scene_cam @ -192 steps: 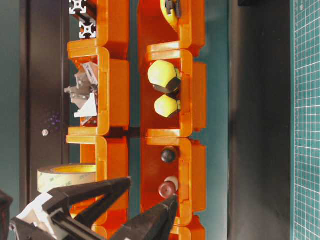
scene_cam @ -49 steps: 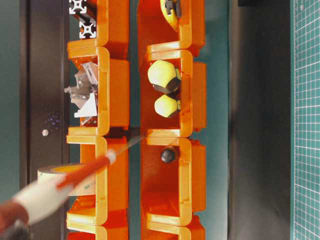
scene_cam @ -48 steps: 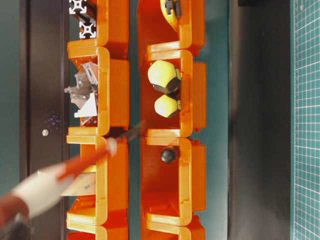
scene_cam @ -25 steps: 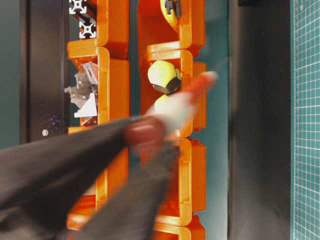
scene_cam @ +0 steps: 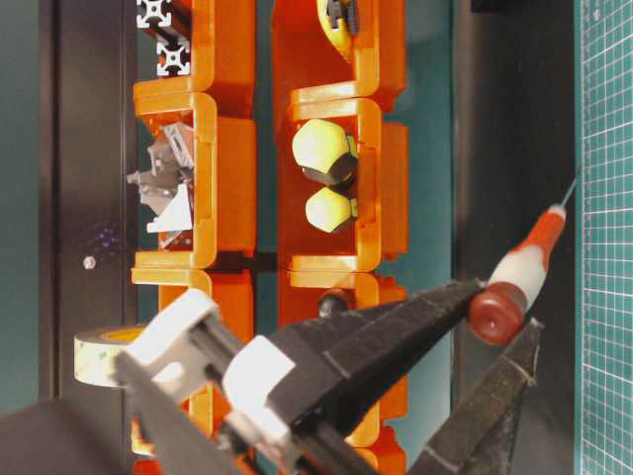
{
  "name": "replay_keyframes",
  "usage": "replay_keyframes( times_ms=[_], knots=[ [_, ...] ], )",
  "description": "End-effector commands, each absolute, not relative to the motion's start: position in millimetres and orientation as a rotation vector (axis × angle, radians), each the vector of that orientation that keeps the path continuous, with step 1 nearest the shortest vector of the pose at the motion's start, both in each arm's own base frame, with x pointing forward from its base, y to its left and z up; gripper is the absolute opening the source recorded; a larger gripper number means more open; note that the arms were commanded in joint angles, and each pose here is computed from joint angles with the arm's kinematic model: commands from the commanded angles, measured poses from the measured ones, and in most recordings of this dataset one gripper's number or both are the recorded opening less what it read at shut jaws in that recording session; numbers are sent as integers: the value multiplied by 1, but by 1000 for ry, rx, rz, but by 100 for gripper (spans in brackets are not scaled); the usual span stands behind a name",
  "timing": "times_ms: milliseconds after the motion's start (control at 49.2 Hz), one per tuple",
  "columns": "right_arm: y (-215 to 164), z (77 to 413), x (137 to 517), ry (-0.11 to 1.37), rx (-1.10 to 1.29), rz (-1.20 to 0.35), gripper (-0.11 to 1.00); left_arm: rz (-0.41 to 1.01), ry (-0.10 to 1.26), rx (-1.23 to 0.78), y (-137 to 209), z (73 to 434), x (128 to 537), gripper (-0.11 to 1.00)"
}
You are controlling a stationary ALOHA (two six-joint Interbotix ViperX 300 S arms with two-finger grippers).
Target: Pick red screwdriver from container rack with left arm.
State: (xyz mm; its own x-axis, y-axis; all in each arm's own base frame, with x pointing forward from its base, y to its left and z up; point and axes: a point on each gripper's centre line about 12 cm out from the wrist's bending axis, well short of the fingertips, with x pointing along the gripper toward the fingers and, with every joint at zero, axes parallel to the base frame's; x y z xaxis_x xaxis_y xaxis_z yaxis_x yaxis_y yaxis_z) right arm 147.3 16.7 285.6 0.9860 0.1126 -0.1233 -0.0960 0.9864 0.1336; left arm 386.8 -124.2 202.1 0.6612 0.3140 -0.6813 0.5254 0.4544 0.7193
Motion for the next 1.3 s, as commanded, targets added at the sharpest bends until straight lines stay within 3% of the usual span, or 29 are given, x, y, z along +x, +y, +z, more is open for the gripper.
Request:
replay_keyframes(
  times_ms=[0,853,894,1097,1280],
  knots=[
    [16,298,148,107,134,104,0,-140,849,1105,-117,216,387,26],
    [16,301,147,91,136,103,0,-143,843,1090,-110,214,390,26],
    [16,302,147,90,136,104,0,-142,840,1085,-110,215,391,30],
    [16,303,147,87,136,104,0,-156,808,1049,-115,215,393,82],
    [16,302,147,88,136,104,0,-131,810,993,-114,215,391,82]
  ],
)
